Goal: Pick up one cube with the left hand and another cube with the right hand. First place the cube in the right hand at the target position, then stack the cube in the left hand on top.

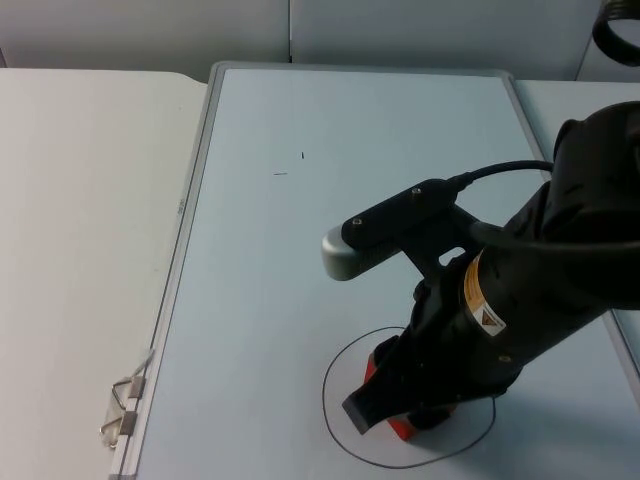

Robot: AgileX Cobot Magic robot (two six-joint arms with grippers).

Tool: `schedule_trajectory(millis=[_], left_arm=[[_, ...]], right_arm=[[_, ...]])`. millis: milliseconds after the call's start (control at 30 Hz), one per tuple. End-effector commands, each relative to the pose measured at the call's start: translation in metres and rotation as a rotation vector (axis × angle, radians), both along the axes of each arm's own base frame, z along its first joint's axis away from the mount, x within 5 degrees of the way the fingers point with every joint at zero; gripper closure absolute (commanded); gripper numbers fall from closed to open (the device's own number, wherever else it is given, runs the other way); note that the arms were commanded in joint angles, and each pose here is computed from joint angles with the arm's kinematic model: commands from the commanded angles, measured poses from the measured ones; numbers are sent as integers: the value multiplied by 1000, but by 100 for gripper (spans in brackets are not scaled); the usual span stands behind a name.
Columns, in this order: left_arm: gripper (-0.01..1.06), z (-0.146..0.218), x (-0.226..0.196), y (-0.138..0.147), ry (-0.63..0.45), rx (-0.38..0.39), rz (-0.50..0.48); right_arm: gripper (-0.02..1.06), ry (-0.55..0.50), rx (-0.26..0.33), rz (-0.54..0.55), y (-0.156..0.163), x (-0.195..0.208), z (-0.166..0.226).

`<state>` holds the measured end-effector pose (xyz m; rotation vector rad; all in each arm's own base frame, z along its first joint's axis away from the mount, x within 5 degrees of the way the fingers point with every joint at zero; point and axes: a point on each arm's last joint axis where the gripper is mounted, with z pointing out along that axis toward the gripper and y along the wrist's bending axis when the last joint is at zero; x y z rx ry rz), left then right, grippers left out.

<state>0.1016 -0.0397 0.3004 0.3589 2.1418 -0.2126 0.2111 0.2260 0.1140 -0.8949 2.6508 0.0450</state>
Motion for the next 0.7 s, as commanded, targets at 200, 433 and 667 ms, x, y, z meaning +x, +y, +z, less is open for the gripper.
schedule_trajectory(millis=[200, 433, 667], left_arm=[[82, 0, 0, -1, -10, -8, -5], [82, 0, 0, -1, -10, -8, -5], [82, 0, 0, -1, -10, -8, -5]], right_arm=[[56, 8, -16, -12, -3, 0, 0], [-1, -56, 61, 14, 0, 1, 22], [0, -247, 269, 24, -12, -9, 109]])
